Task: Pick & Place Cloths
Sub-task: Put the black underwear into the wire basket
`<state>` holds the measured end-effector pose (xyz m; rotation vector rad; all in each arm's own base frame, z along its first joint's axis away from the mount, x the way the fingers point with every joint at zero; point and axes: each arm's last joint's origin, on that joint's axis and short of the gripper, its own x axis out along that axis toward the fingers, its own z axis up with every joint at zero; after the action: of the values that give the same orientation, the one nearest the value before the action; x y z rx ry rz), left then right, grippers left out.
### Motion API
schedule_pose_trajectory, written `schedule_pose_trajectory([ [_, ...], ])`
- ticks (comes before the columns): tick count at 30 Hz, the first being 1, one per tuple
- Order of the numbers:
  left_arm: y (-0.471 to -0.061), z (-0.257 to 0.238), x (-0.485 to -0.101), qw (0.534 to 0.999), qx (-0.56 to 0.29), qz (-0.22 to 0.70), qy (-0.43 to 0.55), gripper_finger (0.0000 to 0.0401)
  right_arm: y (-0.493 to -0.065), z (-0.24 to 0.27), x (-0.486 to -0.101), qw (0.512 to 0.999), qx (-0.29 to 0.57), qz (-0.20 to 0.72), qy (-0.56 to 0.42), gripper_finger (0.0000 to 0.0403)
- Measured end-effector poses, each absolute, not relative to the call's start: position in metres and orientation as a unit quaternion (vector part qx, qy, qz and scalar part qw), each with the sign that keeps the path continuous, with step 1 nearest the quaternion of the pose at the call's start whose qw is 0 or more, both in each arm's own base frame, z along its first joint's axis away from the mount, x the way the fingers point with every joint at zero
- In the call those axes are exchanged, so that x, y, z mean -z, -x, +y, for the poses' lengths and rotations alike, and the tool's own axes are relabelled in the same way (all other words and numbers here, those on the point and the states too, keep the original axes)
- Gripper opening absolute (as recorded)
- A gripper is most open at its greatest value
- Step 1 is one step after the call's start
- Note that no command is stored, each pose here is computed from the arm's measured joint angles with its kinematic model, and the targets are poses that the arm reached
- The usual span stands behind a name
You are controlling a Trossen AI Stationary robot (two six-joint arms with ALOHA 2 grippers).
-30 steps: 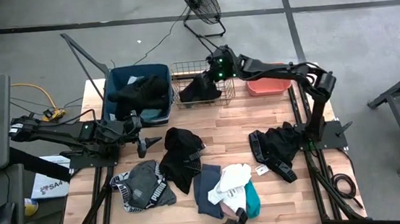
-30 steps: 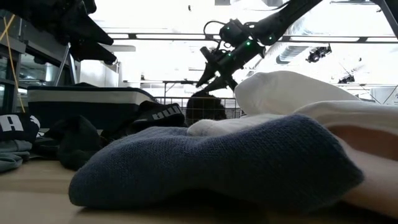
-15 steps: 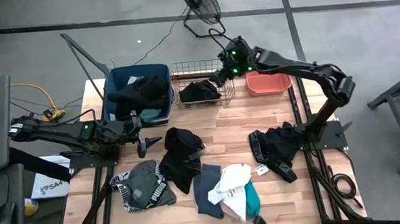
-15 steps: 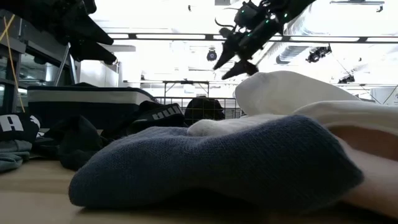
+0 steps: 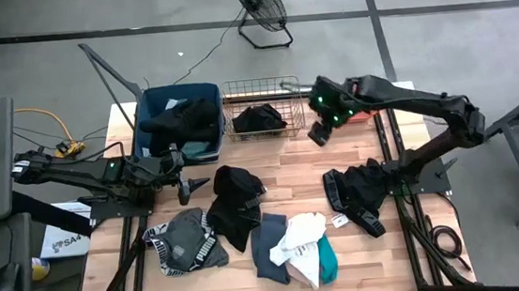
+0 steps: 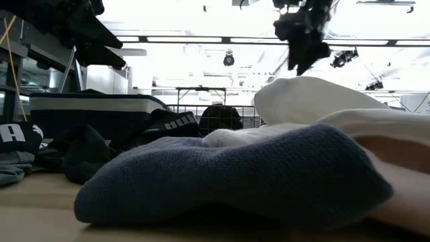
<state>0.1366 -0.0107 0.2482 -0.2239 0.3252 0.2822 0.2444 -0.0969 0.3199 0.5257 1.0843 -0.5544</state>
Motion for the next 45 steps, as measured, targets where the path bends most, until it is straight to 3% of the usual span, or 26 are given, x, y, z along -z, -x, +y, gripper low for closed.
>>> schedule_pose_trajectory([
  [13,-0.137,-0.011,-0.248,0.97,-0.141,0.16,0.117,0.0316,-0.225,-0.014,-0.26,0.765,0.182,0.58,-0.211,0.0213],
  [27,-0.137,-0.011,-0.248,0.97,-0.142,0.16,0.117,0.0316,-0.207,0.041,-0.225,0.734,0.181,0.618,-0.216,0.0213],
  [31,-0.137,-0.011,-0.248,0.97,-0.142,0.16,0.117,0.0316,-0.199,0.051,-0.206,0.723,0.209,0.617,-0.23,0.0213],
  [36,-0.137,-0.011,-0.248,0.97,-0.142,0.16,0.117,0.0316,-0.186,0.052,-0.189,0.679,0.308,0.602,-0.287,0.0213],
  [45,-0.137,-0.011,-0.248,0.97,-0.142,0.16,0.118,0.0316,-0.173,0.052,-0.186,0.64,0.457,0.531,-0.314,0.0213],
])
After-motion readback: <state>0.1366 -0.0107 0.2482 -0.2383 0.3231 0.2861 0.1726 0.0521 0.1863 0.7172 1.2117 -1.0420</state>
